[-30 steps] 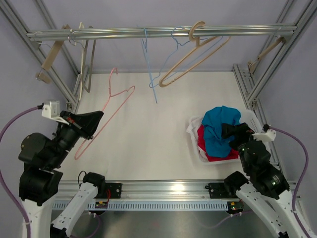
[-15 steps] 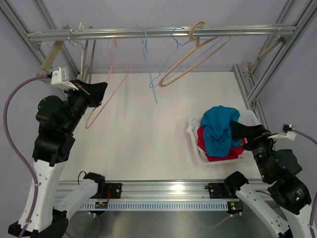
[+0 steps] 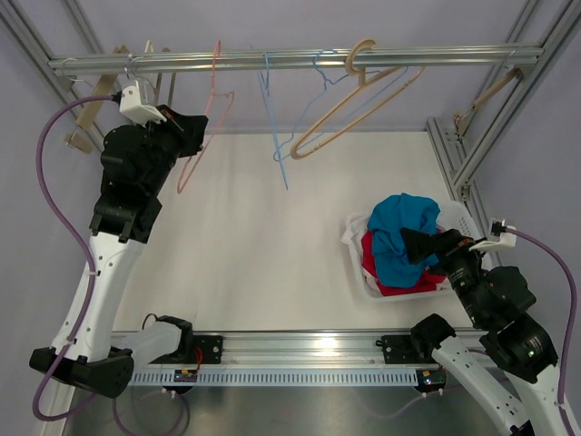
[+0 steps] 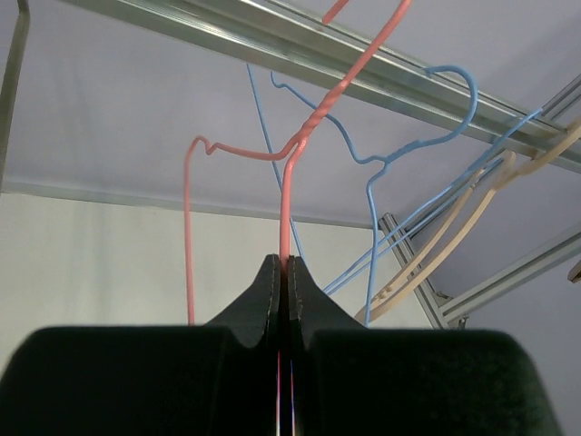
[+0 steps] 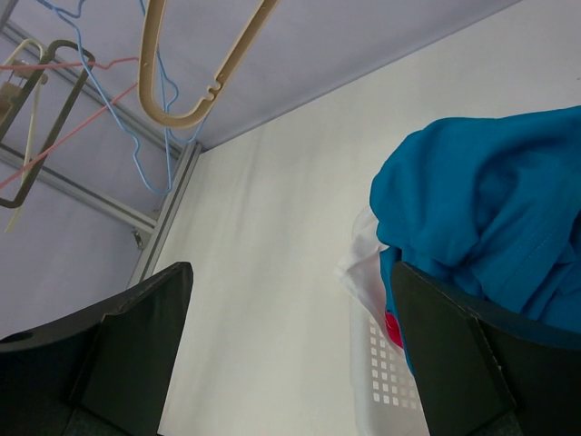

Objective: Remove the t-shirt from the hanger

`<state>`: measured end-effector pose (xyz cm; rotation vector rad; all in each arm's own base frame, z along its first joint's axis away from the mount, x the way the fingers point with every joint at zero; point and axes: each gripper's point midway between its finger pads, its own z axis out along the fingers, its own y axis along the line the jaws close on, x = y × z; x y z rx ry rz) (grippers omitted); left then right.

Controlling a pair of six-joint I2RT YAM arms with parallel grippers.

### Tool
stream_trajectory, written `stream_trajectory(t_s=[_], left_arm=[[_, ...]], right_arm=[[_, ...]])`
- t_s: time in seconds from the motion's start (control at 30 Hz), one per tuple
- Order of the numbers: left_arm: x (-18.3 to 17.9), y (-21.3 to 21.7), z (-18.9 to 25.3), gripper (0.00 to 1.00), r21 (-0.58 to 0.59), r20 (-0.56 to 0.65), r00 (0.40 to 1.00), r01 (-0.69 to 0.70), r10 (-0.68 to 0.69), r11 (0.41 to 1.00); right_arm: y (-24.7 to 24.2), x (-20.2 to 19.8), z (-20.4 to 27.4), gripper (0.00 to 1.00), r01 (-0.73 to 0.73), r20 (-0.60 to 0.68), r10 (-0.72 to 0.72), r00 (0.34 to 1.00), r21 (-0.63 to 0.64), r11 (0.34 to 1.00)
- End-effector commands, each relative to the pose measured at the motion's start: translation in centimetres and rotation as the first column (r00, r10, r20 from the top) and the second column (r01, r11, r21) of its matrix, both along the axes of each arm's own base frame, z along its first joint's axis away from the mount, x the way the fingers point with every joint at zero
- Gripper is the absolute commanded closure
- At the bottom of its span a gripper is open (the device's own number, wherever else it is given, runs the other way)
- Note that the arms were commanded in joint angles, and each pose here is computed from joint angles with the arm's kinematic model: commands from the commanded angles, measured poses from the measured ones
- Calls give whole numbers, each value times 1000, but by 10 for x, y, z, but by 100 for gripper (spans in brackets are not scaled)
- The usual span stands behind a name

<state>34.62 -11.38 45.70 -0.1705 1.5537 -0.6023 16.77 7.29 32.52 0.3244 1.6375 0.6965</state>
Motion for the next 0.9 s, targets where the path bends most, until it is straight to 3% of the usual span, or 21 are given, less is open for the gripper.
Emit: stream_trajectory(t_s=[0.0,0.23,0.47,0.8,0.87], left_arm=[[1,12,44,100,-44,143,989,-43,49,998],[6,28,42,100,-57,141,987,-69,77,996],[8,26,1,100,-65,71,996,-52,57,996],[1,29,-19,100,-81,34,997,-60,63,995],[-5,32,-20,90,-83,37,997,-69,72,994]], right_arm=[[7,-1,0,1,-45,20,45,999,-21,999],[16,1,-5,0,-80,2,80,997,-21,997],[18,2,-7,1,-84,-2,84,996,-15,996],[19,-1,-5,1,-96,2,96,995,2,995],[21,0,-5,0,-102,-2,102,995,-4,995]])
